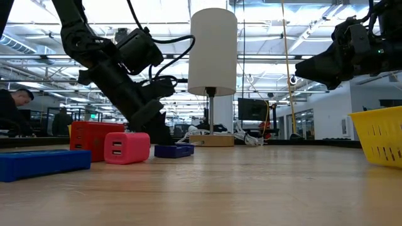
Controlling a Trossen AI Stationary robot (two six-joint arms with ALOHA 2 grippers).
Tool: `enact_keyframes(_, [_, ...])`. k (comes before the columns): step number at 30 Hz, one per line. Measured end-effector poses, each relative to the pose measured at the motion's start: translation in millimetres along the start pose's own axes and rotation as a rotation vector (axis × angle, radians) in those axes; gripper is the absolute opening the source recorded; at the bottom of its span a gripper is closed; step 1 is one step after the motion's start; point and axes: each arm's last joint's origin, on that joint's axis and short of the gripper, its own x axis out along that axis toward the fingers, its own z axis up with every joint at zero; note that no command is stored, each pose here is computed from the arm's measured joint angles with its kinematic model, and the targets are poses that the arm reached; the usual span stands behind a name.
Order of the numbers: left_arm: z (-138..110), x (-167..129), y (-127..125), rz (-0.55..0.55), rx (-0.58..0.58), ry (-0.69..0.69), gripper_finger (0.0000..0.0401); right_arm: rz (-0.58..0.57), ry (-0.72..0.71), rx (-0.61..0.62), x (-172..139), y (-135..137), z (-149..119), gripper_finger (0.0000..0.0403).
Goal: Pick & Place Office items
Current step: Put the black digital timer into the top yellow bin
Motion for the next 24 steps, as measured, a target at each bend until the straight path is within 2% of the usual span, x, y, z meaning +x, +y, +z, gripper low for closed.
enact_keyframes(9, [-2.6, 5.2, -0.6, -0.056, 0.004, 0.009, 0.0155, -0.002, 0.01, -0.003, 0.4, 0.0, -1.1, 0.0146])
enact_keyframes(17, [13.1, -18.5, 0.6, -0.073, -0.004, -0.058, 0.0156, -0.002, 0.011, -0.003, 0.4, 0.0, -1.2, 0.0146])
enact_keyframes(21, [23.7, -38.8, 4.9, 0.01, -0.024, -0.1, 0.0178, -0.002, 0.012, -0.003, 0.5, 0.0, -1.3, 0.0146])
enact_keyframes(24, [27.2, -54.6, 10.5, 0.1, -0.102, -0.108, 0.018, -0.002, 0.015, 0.006, 0.6, 0.0, -1.6, 0.0146])
